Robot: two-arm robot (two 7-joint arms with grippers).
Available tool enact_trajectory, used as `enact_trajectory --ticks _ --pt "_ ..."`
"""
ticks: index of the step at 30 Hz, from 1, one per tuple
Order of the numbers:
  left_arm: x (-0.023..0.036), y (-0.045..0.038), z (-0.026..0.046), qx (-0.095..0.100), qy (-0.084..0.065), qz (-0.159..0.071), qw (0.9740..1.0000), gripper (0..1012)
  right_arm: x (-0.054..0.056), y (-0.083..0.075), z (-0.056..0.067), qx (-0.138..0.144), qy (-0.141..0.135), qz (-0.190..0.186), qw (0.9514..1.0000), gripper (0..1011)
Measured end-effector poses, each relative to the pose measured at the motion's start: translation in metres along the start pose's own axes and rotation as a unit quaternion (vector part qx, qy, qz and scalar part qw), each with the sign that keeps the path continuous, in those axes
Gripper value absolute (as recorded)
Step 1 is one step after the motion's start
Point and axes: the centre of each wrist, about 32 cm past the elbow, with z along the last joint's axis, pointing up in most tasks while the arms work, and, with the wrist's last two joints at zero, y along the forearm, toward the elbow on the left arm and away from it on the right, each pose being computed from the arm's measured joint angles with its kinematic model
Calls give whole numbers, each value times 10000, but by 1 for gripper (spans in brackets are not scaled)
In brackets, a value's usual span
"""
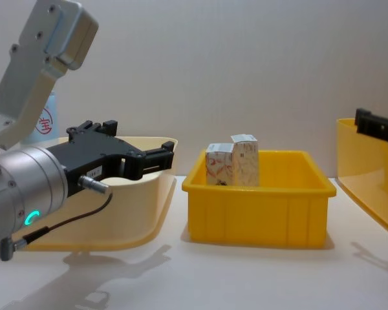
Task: Bimanual collaborative sorting of washing and personal care products
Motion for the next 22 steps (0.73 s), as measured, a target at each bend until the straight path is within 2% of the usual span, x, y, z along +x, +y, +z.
enact_trajectory --ticks 3,11,22 --pt "0 0 0 0 0 0 10000 1003 -25 -104 -44 -56 55 216 9997 1001" --pt "0 0 0 0 0 0 10000 1003 -67 -261 -103 -148 161 539 9983 1001" --pt "0 0 0 0 0 0 10000 1003 -75 -296 -116 -173 186 607 9978 1001"
